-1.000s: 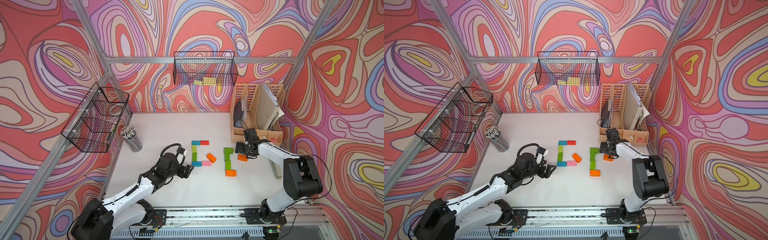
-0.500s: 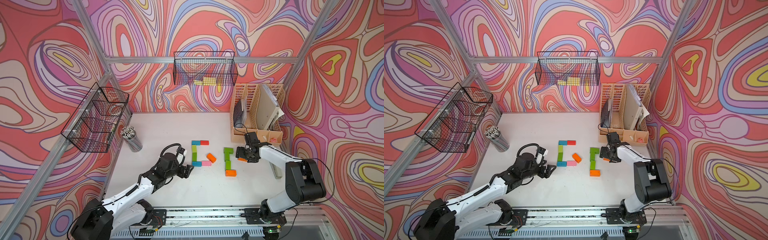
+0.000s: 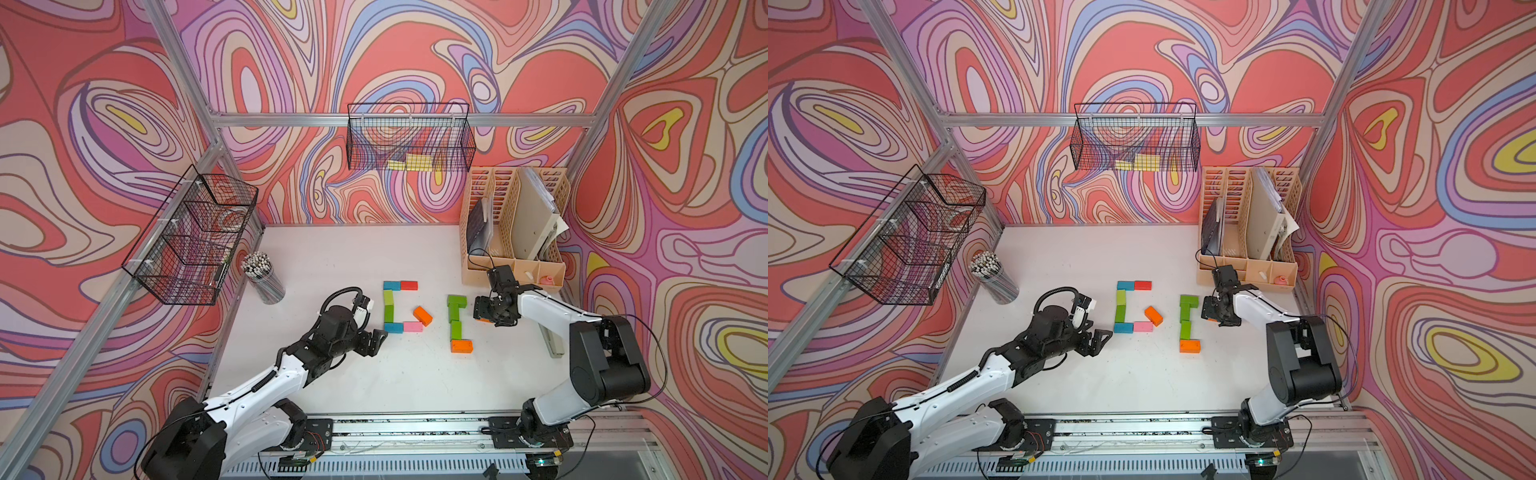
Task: Assemble the letter c with building blocks
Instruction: Assemble the building block at the center of the board.
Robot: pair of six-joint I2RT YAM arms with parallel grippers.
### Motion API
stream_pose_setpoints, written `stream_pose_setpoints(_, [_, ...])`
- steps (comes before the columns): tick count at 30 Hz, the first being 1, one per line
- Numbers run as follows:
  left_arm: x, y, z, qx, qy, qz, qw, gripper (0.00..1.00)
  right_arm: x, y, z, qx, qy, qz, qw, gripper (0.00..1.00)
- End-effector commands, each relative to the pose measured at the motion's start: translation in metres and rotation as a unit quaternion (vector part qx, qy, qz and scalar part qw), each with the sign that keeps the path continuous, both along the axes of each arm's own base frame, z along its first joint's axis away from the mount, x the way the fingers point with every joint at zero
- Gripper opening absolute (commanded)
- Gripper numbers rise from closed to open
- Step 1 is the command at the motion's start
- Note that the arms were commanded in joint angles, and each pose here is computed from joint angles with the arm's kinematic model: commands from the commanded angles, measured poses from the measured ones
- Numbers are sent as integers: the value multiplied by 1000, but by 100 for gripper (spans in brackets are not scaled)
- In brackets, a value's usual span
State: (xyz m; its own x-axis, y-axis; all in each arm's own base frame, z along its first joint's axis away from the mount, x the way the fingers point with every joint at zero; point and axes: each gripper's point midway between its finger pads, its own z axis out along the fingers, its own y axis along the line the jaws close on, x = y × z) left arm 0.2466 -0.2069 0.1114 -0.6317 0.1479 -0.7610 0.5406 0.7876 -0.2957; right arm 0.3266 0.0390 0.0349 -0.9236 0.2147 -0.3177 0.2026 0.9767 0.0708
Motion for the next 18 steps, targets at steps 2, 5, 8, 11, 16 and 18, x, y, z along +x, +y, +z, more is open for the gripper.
stream_pose_setpoints(2, [0,1,2,7,-10,-2,1000,83,11,-3,6,-13,-7,7,1000,70])
stream_pose_setpoints(5, [0,1,1,8,-11,-2,1000,83,18,-3,9,-16,-21,15,1000,67])
stream_pose_setpoints(8, [1,2,0,11,-10,-1,1000,83,26,-1,13,-17,-31,29,999,67])
stream_pose_setpoints(11, [1,1,-2,13,-9,-2,1000,83,35,3,16,-15,-37,46,998,67])
stream_pose_setpoints(16, [3,1,-3,16,-9,-3,1000,83,46,5,17,-21,-44,67,997,67])
stream_pose_setpoints(18, [3,1,-3,17,-9,-2,1000,83,51,6,15,-24,-45,76,996,67])
